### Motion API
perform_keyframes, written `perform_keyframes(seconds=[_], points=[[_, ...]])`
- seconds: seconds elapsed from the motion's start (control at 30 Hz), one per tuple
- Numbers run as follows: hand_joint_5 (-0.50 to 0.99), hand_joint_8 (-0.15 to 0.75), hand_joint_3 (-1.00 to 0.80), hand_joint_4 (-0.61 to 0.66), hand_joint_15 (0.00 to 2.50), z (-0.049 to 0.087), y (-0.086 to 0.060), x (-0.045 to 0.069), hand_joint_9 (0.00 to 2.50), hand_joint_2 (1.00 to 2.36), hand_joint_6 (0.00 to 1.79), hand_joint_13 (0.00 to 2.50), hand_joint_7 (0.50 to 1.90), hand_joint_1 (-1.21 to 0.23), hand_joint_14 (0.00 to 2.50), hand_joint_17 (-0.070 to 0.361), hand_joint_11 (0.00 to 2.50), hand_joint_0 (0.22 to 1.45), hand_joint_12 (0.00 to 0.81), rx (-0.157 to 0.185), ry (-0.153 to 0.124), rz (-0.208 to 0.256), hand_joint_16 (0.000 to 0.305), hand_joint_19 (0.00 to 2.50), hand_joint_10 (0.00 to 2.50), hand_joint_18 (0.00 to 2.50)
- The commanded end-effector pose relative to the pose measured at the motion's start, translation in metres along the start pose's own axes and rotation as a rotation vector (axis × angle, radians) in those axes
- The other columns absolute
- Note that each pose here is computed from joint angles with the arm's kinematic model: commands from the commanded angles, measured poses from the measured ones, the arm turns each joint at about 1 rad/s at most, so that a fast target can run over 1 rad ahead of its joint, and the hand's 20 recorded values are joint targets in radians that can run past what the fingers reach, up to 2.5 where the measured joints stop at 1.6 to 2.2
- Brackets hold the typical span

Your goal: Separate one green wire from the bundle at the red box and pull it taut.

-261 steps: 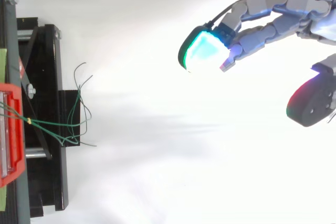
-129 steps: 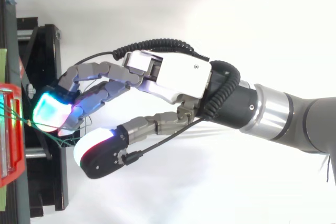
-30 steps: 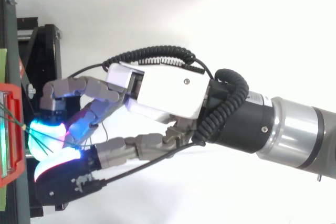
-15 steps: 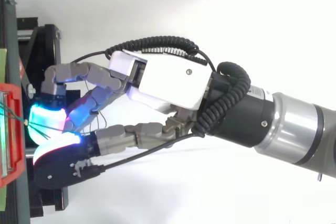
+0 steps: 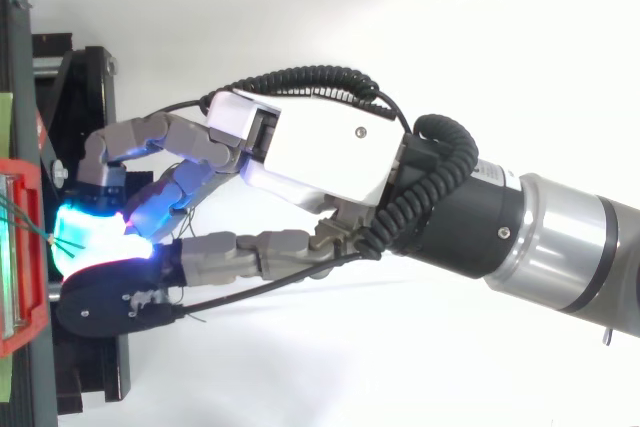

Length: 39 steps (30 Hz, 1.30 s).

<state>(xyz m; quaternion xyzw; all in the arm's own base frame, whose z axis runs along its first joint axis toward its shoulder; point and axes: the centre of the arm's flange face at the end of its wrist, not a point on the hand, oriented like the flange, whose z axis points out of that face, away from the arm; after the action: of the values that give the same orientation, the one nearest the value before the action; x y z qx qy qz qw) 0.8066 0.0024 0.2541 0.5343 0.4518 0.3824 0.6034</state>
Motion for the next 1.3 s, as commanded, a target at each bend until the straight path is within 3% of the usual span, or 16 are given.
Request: perform_keyframes(seconds=[0.0,0.43,0.5,0.57,0.77,0.9,1.07,1.27], points=[[-0.2,0.395,-0.19,0.26,0.35,0.0,0.0,0.0,0.96,1.02,0.83,0.83,1.09,-0.68,0.01,0.111,0.59,0.61,0.42,0.001,0.0,0.0,0.049,0.38,0.01,0.72],[-0.21,0.409,-0.27,0.27,0.38,0.0,0.002,-0.003,1.02,1.02,0.88,0.86,1.1,-0.79,0.01,0.113,0.78,0.63,0.421,0.015,0.001,0.01,0.05,0.37,0.02,0.75],[-0.2,0.407,-0.35,0.28,0.38,0.0,0.004,-0.004,1.05,1.01,0.88,0.86,1.11,-0.8,0.01,0.114,0.81,0.62,0.42,0.02,0.003,0.007,0.05,0.37,0.02,0.75],[-0.19,0.415,-0.47,0.26,0.38,-0.001,0.006,-0.004,1.12,1.0,0.86,0.87,1.11,-0.73,0.01,0.114,0.82,0.58,0.423,0.03,0.001,0.001,0.051,0.39,0.02,0.76],[-0.13,0.424,-0.5,0.23,0.39,-0.002,0.006,-0.008,1.19,1.0,0.76,0.91,1.2,-0.47,0.01,0.116,0.76,0.55,0.428,0.059,0.002,-0.016,0.051,0.43,0.02,0.79],[-0.13,0.422,-0.41,0.24,0.4,-0.002,0.004,-0.009,1.21,1.01,0.76,0.92,1.26,-0.5,0.01,0.112,0.76,0.6,0.424,0.062,0.001,-0.018,0.05,0.43,0.01,0.79],[-0.16,0.44,-0.22,0.29,0.4,-0.001,0.012,-0.01,1.17,1.02,0.85,0.93,1.29,-0.65,0.01,0.117,0.83,0.59,0.441,0.066,0.002,-0.017,0.052,0.4,0.02,0.82],[-0.17,0.445,-0.1,0.22,0.4,-0.002,0.018,-0.011,1.16,1.02,0.88,0.93,1.3,-0.7,0.01,0.121,0.87,0.59,0.441,0.082,0.004,-0.025,0.054,0.4,0.02,0.83]])
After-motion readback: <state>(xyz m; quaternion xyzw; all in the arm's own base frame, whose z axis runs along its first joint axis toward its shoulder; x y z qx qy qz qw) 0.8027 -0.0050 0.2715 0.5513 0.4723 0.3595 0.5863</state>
